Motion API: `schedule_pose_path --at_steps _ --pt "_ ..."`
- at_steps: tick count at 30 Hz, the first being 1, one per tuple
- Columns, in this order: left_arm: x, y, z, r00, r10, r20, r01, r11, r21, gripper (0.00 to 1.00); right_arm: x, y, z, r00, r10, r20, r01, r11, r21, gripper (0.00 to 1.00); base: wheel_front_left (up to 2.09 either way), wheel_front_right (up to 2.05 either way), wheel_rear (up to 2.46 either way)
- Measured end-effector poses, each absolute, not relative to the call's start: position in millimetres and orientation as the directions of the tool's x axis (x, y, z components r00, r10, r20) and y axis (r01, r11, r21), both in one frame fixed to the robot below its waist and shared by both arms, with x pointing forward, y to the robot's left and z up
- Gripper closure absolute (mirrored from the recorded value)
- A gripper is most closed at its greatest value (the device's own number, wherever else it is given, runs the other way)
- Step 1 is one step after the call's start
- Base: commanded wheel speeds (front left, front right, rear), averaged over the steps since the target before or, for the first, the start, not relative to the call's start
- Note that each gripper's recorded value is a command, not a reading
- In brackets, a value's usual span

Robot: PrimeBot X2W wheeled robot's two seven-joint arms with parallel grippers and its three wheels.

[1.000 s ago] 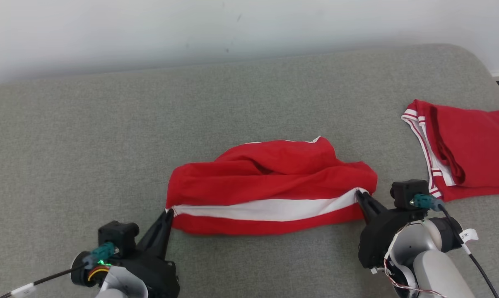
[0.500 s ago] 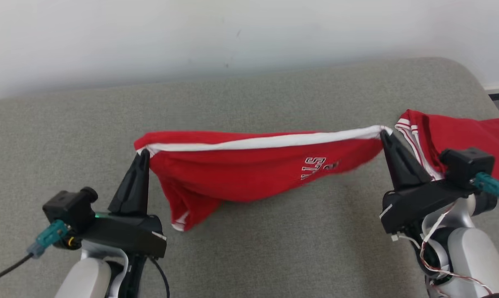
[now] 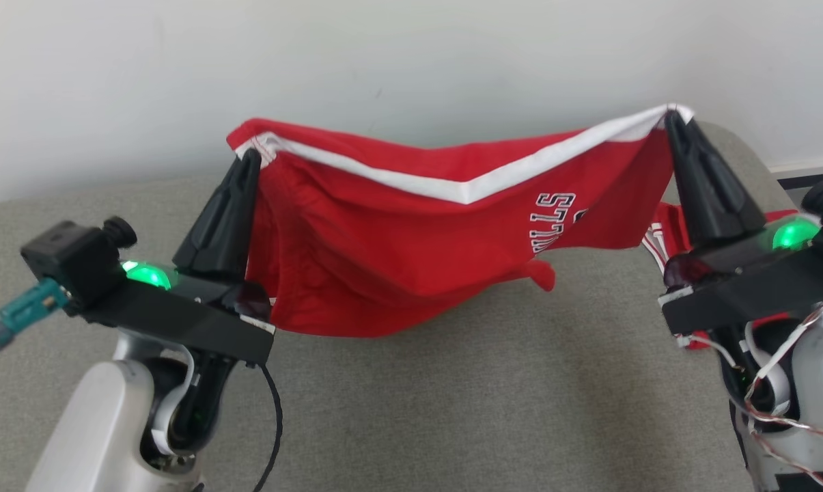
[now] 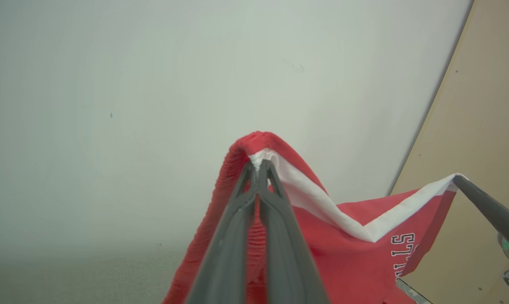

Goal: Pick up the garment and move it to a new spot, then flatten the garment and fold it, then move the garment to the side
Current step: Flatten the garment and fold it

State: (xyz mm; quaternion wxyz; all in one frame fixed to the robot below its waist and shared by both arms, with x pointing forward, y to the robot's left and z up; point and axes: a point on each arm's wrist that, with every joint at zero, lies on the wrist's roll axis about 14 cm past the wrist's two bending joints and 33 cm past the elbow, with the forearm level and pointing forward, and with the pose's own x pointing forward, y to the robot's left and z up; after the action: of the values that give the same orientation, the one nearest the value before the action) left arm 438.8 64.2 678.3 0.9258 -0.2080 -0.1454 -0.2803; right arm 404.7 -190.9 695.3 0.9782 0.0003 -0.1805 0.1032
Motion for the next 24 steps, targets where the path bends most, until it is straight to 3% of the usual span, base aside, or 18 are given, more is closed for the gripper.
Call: schedule_pose_path --at_steps 5,10,21,24 --pt "442.0 59.1 705.3 0.769 -0.481 0.420 0.625 0.702 -0.342 1.00 399.1 -193.3 738.9 0.851 0.197 0.487 -0.202 0.978 -0.044 1.00 0.00 0.00 0.00" --pt "459.5 60.0 723.0 0.761 -0.484 0.432 0.642 0.660 -0.390 1.00 414.2 -191.3 755.2 0.838 0.216 0.501 -0.197 0.976 -0.091 1.00 0.00 0.00 0.00" --pt "545.8 63.1 729.1 0.797 -0.419 0.436 0.602 0.608 -0.517 1.00 516.4 -183.8 745.2 0.880 0.254 0.401 -0.192 0.963 -0.188 1.00 0.00 0.00 0.00" --pt "575.5 76.3 730.9 0.817 -0.357 0.453 0.564 0.657 -0.500 1.00 544.7 -187.6 754.1 0.872 0.237 0.429 -0.151 0.963 -0.224 1.00 0.00 0.00 0.00"
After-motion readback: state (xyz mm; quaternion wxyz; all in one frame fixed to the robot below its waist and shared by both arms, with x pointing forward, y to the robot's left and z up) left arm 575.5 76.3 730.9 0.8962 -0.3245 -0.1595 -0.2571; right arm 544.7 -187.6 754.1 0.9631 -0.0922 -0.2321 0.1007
